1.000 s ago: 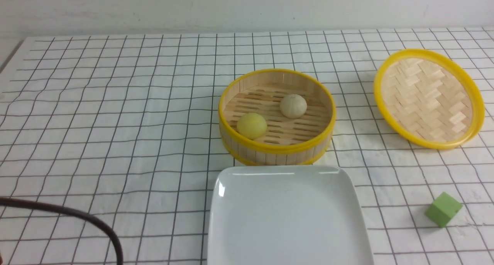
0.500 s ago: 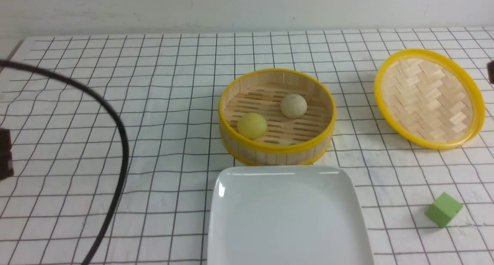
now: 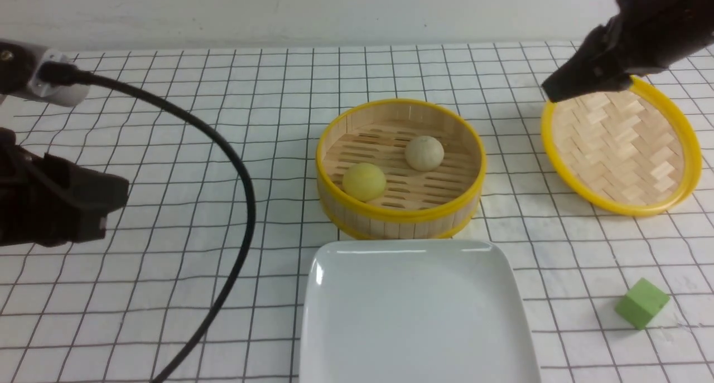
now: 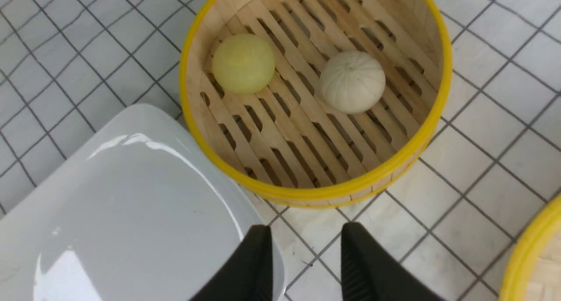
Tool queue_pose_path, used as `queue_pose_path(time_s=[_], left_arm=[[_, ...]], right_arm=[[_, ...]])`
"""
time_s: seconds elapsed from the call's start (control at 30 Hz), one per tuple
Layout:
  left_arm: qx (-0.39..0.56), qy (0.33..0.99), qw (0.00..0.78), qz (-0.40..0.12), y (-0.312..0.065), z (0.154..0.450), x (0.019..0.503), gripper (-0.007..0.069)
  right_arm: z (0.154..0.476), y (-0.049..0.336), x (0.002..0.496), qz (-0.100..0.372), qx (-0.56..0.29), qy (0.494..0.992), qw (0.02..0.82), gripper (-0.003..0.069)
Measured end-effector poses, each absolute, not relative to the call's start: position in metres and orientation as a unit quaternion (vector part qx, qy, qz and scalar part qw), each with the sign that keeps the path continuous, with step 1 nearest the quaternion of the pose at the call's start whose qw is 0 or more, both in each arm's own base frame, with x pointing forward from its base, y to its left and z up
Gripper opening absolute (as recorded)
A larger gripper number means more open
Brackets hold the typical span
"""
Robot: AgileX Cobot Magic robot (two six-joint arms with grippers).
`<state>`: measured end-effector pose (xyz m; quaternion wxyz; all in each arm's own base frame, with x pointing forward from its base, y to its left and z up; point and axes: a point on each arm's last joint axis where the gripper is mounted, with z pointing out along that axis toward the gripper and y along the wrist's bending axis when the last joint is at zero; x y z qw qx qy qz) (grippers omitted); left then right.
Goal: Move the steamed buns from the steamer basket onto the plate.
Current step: Use the right arm to grab the steamed stuffed bun that is closest to it
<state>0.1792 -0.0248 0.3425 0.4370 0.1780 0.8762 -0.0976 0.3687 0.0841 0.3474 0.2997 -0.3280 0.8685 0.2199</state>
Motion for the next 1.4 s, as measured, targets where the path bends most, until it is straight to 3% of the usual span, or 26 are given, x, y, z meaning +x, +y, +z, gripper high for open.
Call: queue_pose_path(time_s=[0.2,0.47,0.83,1.17,1.4], left_arm=[[0.179,0.883,0.423,-0.100,-0.025,0.336,0.187,0.0241],[0.182,0.884,0.418,-0.100,-0.025,0.334,0.190,0.0241],[0.184,0.884,0.417,-0.100,-0.025,0.334,0.189,0.0241],[0.184,0.884,0.417,-0.099,-0.025,0.334,0.189,0.0241],[0.184,0.884,0.417,-0.099,-0.025,0.334,0.189,0.0241]], right_arm=[[0.307,0.120,0.405,0.226,-0.364,0.866,0.256,0.0243],[0.280,0.167,0.433,0.176,-0.425,0.857,0.231,0.0243],[0.282,0.178,0.467,0.151,-0.406,0.869,0.238,0.0249],[0.237,0.187,0.483,0.156,-0.402,0.879,0.204,0.0251],[0.222,0.194,0.484,0.155,-0.407,0.880,0.191,0.0251]])
